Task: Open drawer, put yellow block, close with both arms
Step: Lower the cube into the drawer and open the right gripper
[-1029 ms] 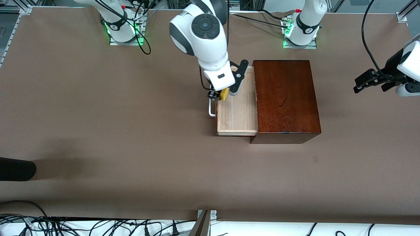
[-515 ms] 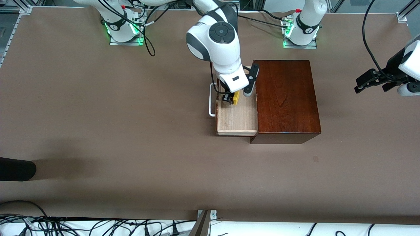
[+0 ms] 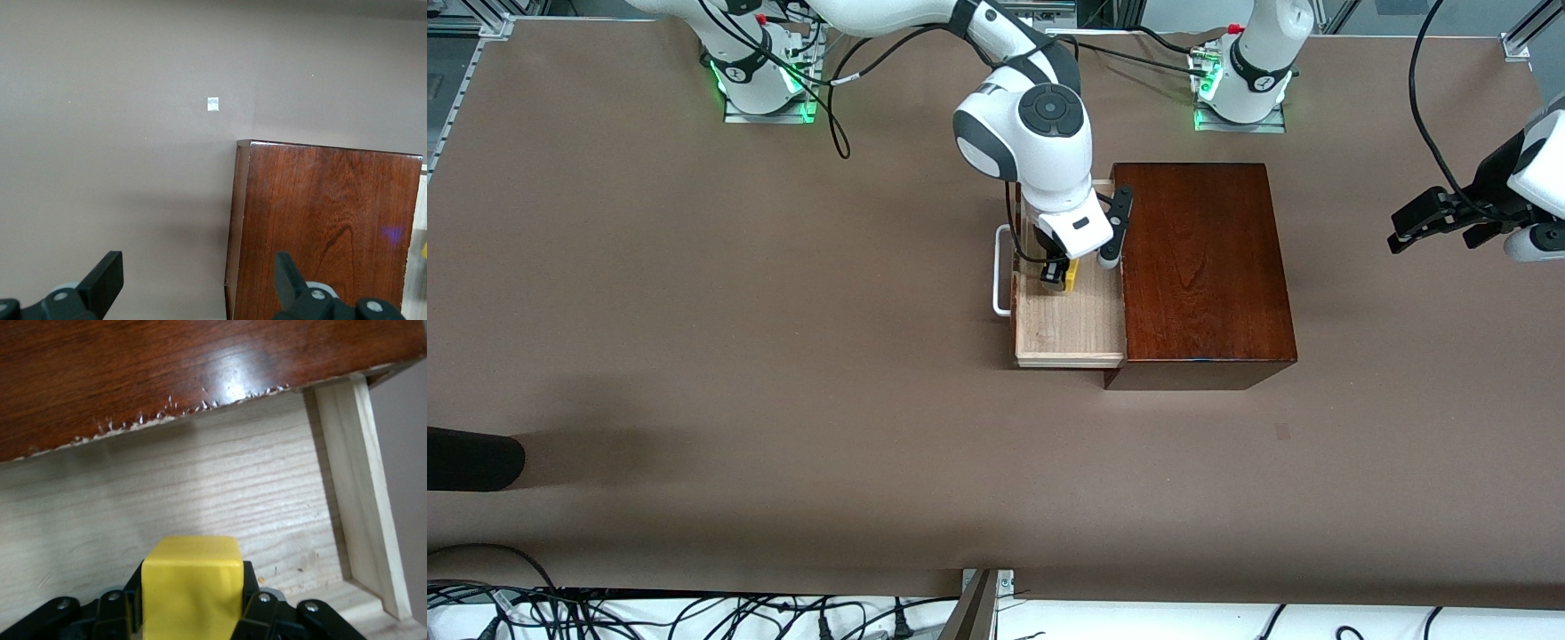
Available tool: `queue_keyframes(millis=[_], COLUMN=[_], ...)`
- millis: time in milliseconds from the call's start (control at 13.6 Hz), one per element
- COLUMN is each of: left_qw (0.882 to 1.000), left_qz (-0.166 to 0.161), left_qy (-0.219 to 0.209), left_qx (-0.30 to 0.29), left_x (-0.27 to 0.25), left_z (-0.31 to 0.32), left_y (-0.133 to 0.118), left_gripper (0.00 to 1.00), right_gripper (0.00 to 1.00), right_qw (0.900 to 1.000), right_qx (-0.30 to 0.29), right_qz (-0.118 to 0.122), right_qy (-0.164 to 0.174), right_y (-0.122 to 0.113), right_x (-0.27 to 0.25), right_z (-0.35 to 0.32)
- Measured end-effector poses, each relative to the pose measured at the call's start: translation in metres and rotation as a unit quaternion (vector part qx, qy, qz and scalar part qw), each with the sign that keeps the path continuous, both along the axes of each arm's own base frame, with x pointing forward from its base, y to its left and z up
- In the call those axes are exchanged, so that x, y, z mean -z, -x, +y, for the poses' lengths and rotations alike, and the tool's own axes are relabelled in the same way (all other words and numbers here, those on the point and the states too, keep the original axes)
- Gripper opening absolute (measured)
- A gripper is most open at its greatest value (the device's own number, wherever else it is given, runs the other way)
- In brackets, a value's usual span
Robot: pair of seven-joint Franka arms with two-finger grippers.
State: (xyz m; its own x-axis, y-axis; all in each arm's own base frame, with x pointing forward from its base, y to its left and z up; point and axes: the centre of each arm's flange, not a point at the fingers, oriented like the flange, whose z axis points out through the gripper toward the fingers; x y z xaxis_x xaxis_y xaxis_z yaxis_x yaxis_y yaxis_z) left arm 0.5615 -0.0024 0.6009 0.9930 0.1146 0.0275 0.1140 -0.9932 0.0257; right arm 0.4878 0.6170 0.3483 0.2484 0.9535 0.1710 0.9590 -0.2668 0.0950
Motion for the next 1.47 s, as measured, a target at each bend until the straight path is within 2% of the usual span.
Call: queue_keyframes(millis=[515,1471], left_qw=[1.000,1.000], left_qz=[0.001,0.001], left_qy=[0.000,0.000], left_qx=[-0.001,-0.002], left_x=[0.001,0.002], left_z=[0.001,0.002], left_y=[-0.001,-0.001], left_gripper=[1.00,1.00], right_gripper=[0.56,0.56], right_qw=[1.000,0.999], right_qx=[-0.019,-0.026], right_qz=[-0.001,-0.018], right_qy=[0.001,-0.006], right_y=[0.024,0.025], right_x=[0.028,0.037], right_z=[0.018,0.019])
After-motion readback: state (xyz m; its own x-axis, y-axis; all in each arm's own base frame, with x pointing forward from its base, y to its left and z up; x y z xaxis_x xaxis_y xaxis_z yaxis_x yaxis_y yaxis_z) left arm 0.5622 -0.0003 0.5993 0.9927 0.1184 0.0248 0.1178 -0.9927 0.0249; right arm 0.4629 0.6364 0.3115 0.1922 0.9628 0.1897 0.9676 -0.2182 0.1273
